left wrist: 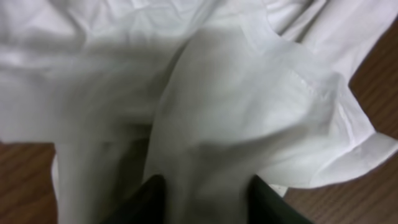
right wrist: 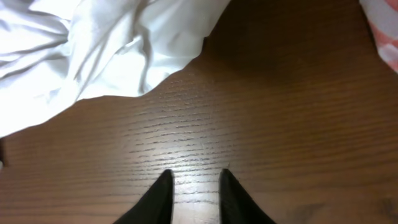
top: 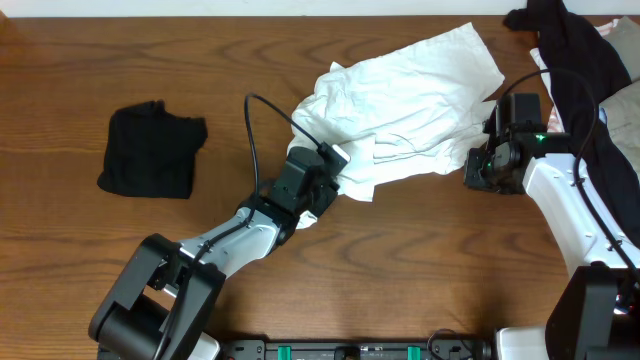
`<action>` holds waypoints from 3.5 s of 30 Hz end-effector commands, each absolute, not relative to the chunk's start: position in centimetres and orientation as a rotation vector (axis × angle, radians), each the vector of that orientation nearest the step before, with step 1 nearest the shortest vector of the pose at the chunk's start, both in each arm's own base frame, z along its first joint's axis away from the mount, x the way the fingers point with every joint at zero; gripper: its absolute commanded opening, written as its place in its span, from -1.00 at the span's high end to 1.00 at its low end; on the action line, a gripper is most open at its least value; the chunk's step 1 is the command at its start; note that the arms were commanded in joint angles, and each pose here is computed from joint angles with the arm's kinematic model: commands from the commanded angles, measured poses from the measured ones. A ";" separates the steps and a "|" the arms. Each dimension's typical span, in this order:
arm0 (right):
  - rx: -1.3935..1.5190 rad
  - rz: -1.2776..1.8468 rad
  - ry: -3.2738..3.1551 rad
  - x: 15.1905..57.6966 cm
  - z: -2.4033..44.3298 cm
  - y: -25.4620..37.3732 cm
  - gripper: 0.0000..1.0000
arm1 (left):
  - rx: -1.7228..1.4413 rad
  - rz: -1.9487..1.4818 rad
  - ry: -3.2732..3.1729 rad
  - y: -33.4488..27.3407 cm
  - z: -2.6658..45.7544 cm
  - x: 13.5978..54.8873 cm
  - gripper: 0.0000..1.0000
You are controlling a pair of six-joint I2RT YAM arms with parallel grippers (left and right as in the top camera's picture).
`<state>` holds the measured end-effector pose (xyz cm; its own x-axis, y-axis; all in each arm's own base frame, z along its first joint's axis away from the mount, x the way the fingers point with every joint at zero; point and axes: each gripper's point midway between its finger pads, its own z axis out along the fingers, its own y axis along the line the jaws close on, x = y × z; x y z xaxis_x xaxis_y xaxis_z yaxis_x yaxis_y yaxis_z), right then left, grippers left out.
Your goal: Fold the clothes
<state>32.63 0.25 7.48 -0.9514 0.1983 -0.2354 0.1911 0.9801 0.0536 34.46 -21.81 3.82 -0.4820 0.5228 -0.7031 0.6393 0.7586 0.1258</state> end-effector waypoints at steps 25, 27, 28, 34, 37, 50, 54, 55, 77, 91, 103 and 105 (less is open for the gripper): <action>0.281 0.065 2.829 33.9 8.2 0.3 0.80 | 0.666 -0.250 1.938 -19.8 18.0 34.3 0.88; 0.217 0.119 2.810 34.5 8.4 1.0 0.70 | 0.645 -0.228 1.970 -18.3 18.1 33.9 0.88; 0.180 0.151 2.801 34.8 8.4 1.5 0.65 | 0.637 -0.217 1.992 -17.6 17.8 33.8 0.88; 0.052 0.248 2.750 36.7 8.0 2.9 0.32 | 0.617 -0.185 2.072 -15.8 16.4 33.5 0.88; -0.003 0.281 2.735 37.8 6.9 3.4 0.17 | 0.590 -0.143 2.071 -15.1 16.6 33.9 0.88; -0.048 0.279 2.663 42.2 2.3 3.5 -0.44 | 0.338 0.084 2.073 -7.5 18.0 36.3 0.88; -0.058 0.272 2.578 44.0 3.3 3.5 -0.44 | 0.297 0.102 2.057 -6.3 18.4 36.8 0.88; -0.059 0.271 2.570 44.2 3.4 3.5 -0.44 | 0.291 0.104 2.052 -6.2 18.6 36.9 0.88; -0.226 0.163 2.642 43.2 0.6 2.7 -0.41 | 0.284 0.103 2.032 -6.2 19.0 37.2 0.88; -0.764 -0.325 2.549 43.3 3.0 -2.0 -0.71 | 0.253 0.115 2.007 -5.4 19.7 37.6 0.88; -0.858 -0.125 2.489 43.3 2.9 1.2 -0.72 | 0.121 0.101 1.930 -3.0 21.7 38.8 0.88; -0.883 -0.079 2.478 43.1 2.9 2.4 -0.71 | 0.116 0.093 1.929 -3.1 21.7 38.8 0.88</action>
